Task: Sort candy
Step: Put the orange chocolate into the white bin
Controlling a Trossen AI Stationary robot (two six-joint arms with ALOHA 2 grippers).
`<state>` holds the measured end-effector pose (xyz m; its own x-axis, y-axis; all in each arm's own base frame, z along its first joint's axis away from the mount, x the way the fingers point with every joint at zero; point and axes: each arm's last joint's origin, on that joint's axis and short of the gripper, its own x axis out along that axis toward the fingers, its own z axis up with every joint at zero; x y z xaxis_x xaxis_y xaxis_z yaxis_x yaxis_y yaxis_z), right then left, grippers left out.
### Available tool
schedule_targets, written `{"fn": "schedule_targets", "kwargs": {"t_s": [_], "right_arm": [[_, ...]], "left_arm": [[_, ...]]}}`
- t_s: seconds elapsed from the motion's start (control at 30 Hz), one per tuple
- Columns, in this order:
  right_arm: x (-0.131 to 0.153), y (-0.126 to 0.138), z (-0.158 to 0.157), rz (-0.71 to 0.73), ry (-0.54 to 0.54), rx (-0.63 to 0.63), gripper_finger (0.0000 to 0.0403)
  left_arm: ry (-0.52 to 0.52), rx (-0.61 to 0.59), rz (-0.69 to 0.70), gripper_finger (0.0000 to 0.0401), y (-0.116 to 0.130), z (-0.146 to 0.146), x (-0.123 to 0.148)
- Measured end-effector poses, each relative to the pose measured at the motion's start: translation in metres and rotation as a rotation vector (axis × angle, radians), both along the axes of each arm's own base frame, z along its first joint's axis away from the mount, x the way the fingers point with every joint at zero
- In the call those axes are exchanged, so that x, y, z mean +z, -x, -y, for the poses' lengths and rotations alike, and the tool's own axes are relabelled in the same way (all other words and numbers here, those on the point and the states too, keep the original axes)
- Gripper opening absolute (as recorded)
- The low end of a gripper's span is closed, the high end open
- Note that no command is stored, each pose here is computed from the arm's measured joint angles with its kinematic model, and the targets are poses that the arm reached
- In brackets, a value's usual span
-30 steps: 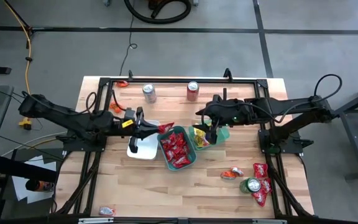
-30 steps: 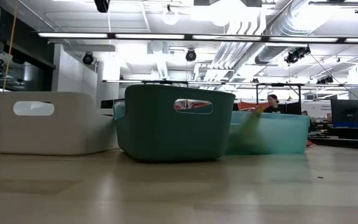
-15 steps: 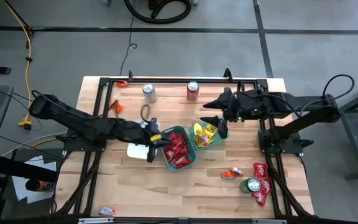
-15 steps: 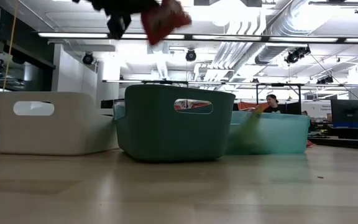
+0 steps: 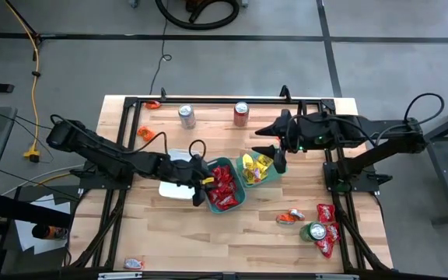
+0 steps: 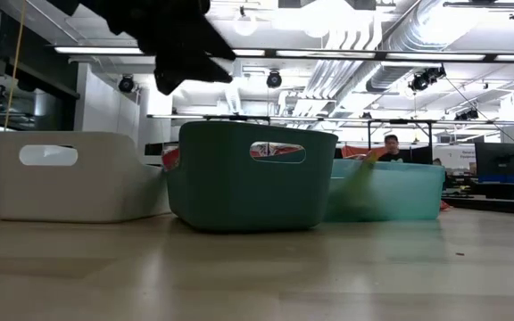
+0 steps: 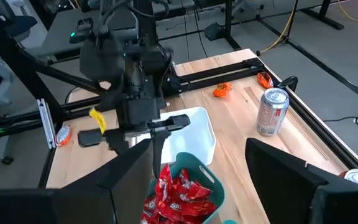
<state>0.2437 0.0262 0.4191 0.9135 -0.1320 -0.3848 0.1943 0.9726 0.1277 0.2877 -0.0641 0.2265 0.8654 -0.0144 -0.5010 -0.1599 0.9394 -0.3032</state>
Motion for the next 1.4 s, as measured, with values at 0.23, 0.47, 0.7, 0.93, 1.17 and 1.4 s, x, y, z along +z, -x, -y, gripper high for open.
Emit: {"fn": "schedule_targets", "kwargs": {"t_s": [0.23, 0.47, 0.7, 0.93, 1.17, 1.4], "right_arm": [[-0.001, 0.000, 0.000, -0.016, 0.008, 0.003, 0.0252], [0.000, 0.000, 0.000, -0.003, 0.005, 0.002, 0.0252], [0.000, 0.000, 0.000, 0.015, -0.114, -0.046, 0.0252], [-0.027, 0.002, -0.018, -0.263, -0.347, 0.014, 0.0252], [-0.084, -0.007, -0.065, -0.763, -0.364, 0.076, 0.0252], [-0.153, -0.004, -0.092, -1.224, -0.285, 0.003, 0.0252]], "left_arm": [[0.020, 0.017, 0.146, 0.0194, 0.017, -0.012, 0.040], [-0.008, 0.073, 0.334, 0.0195, 0.052, -0.022, 0.085], [-0.043, 0.071, 0.407, 0.0195, 0.068, -0.025, 0.101], [-0.082, 0.137, 0.387, 0.0195, 0.066, -0.027, 0.098], [-0.089, 0.161, 0.383, 0.0195, 0.065, -0.030, 0.097], [-0.072, 0.167, 0.384, 0.0195, 0.065, -0.030, 0.097]]}}
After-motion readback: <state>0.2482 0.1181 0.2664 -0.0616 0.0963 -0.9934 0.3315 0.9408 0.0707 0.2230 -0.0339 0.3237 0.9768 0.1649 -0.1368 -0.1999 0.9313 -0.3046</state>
